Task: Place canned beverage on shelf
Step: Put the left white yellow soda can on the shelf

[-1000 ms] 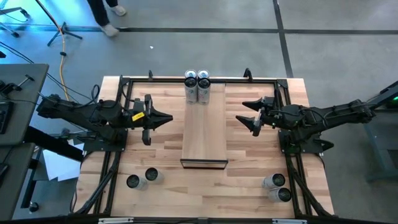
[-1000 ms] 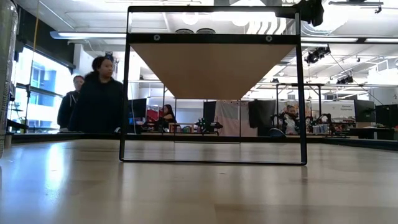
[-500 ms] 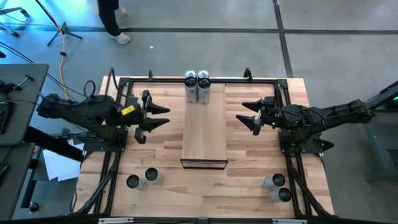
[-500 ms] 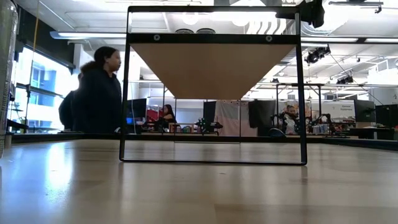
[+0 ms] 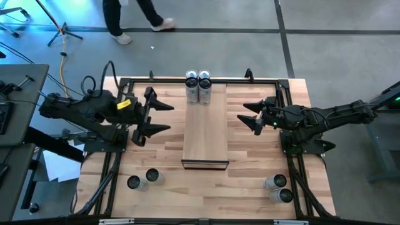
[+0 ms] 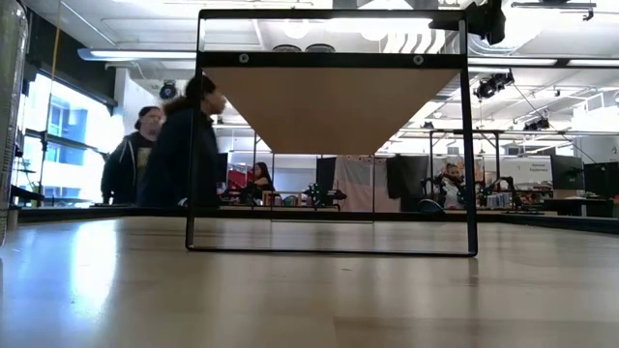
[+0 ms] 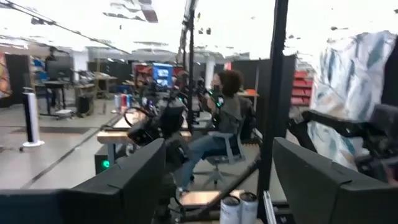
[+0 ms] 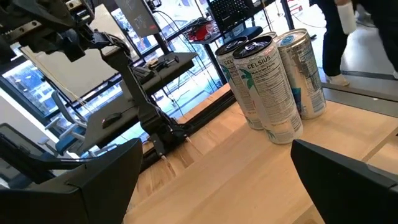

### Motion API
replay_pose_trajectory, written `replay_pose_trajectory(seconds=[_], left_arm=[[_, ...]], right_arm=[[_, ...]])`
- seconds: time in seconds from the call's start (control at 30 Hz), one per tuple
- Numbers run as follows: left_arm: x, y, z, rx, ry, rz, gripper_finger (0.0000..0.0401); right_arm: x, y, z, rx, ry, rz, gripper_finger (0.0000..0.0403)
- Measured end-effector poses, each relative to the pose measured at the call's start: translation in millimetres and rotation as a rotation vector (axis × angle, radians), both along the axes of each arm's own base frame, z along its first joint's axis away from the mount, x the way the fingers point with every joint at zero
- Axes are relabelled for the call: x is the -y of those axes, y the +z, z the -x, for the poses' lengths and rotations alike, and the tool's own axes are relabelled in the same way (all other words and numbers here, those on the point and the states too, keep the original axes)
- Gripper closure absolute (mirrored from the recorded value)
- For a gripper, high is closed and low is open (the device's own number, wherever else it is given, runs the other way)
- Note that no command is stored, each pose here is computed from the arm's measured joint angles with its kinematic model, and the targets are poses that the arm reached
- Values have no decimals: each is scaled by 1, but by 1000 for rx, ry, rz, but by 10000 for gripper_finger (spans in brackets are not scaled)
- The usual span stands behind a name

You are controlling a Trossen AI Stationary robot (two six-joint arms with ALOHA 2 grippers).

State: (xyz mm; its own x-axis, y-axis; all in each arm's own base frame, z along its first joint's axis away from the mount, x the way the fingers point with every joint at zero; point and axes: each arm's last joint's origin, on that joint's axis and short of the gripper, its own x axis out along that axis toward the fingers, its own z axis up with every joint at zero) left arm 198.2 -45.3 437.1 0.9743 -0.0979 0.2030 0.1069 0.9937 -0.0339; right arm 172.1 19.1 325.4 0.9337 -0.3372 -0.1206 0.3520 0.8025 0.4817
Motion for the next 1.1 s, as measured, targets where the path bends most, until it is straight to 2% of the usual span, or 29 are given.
replay_pose_trajectory(seconds=[0.23, 0.43, 0.6, 1.1], left_arm=[[2, 8, 4, -52, -58, -10, 116], [7, 16, 10, -3, -88, -9, 114], [8, 19, 11, 24, -113, 68, 114], [8, 18, 9, 10, -116, 79, 114]], right_arm=[[0, 0, 0, 0, 0, 0, 6], [0, 0, 0, 0, -7, 1, 6], [0, 0, 0, 0, -7, 1, 6], [0, 0, 0, -1, -6, 4, 6]])
